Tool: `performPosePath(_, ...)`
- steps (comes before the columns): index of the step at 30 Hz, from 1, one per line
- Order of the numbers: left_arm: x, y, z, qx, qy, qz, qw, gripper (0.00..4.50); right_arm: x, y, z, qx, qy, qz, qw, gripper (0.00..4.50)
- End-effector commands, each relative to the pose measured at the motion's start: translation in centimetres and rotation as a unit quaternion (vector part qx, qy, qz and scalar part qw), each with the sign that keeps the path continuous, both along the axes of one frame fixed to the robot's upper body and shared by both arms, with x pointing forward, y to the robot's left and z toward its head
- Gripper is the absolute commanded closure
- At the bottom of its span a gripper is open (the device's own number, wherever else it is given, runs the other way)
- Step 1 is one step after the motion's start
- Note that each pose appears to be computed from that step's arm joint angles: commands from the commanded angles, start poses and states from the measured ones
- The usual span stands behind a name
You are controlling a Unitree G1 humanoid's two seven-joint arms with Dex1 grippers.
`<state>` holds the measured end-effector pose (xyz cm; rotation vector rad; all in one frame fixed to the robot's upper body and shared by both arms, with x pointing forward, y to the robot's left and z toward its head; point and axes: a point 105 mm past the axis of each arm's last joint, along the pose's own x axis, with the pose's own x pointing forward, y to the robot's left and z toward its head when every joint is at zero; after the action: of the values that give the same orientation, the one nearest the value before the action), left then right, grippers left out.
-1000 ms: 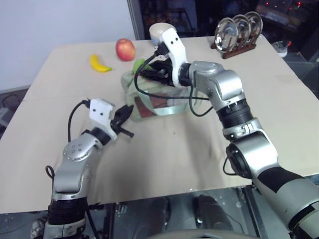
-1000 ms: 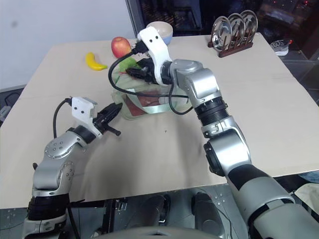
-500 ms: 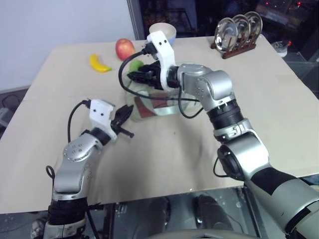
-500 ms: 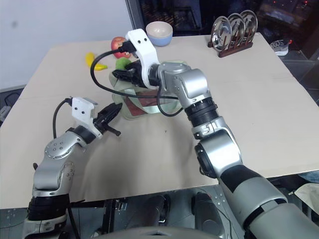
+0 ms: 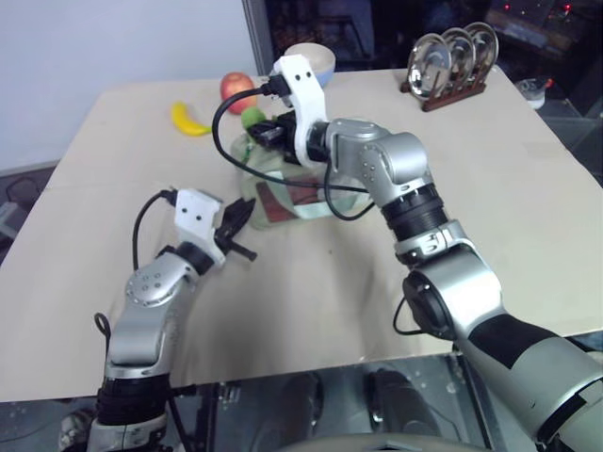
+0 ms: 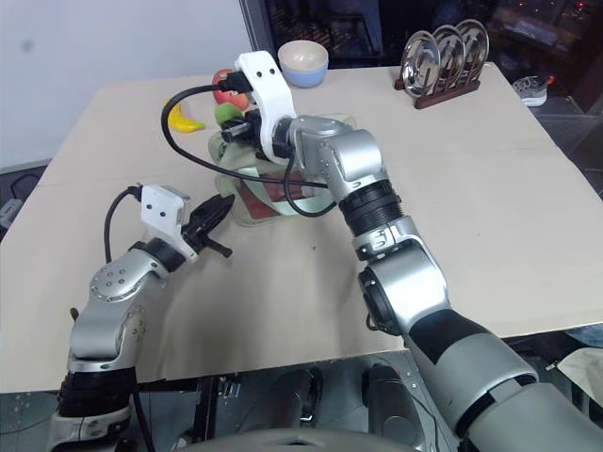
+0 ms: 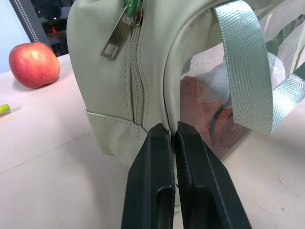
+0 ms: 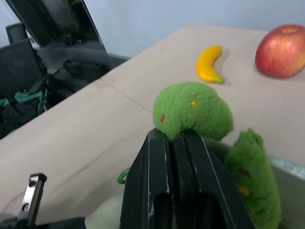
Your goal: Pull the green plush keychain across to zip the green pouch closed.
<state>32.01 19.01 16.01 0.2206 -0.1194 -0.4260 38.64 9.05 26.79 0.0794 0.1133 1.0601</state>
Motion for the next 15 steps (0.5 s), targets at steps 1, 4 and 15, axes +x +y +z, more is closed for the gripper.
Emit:
performPosePath(1, 0.2, 0.4, -0.4, -0.018, 0.009, 0.017, 1.0, 4.5, -2.1, -0.2, 4.9, 0.066, -0.054, 0.045, 0.995, 4.45)
performPosePath(4, 0.4, 0.9, -0.9, -0.028, 0.02, 0.034, 0.999, 4.5, -2.6, -0.7, 6.0, 0.079, -0.062, 0.052, 0.994, 4.45)
performPosePath(15, 1.1, 2.9, -1.9, -0.067, 0.05, 0.082, 0.993, 4.5, 1.1, -6.2, 7.9, 0.075, -0.171, -0.103, 0.977, 4.45)
